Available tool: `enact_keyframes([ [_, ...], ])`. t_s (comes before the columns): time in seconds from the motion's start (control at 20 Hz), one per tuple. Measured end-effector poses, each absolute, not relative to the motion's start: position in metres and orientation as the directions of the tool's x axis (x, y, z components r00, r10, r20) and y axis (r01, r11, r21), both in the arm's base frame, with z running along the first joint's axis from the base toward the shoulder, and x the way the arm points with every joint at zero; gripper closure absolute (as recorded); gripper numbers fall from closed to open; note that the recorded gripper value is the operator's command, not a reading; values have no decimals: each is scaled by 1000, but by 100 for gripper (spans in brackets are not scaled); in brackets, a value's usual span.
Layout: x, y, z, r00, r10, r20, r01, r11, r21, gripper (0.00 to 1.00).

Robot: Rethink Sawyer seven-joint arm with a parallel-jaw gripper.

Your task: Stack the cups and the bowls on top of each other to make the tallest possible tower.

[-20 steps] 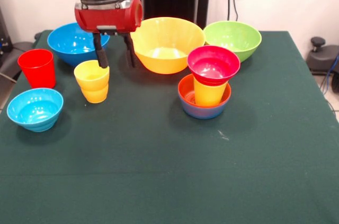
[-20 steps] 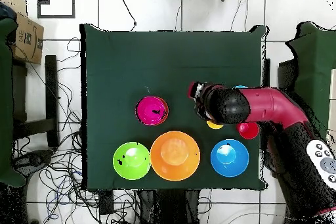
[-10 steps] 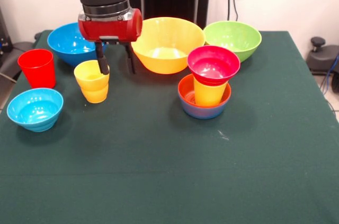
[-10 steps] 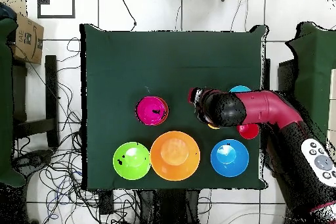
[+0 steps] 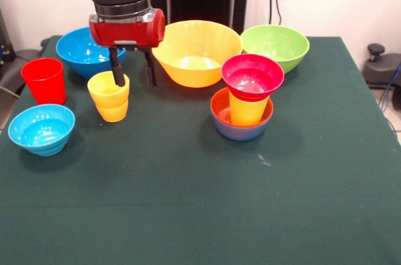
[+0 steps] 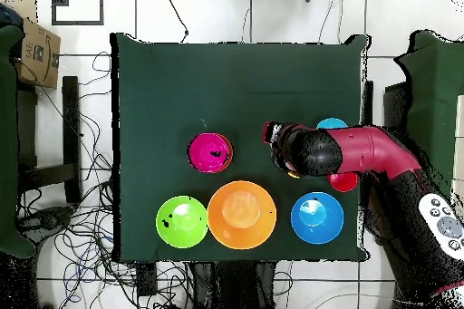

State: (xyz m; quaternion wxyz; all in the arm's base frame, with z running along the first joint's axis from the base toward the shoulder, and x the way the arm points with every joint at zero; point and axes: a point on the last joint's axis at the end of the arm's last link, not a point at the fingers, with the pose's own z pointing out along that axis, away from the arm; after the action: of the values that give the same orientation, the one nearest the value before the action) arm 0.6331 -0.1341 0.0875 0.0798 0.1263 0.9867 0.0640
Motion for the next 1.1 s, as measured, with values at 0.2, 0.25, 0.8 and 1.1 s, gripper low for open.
enact_keyframes([
  [0.2,633,-137,91,-954,263,-145,242,959,147,0],
  [0.25,633,-138,94,-953,266,-147,245,958,148,0],
  [0.8,635,-158,125,-941,285,-182,262,955,137,0],
  [1.1,633,-171,127,-936,299,-188,278,951,133,0],
])
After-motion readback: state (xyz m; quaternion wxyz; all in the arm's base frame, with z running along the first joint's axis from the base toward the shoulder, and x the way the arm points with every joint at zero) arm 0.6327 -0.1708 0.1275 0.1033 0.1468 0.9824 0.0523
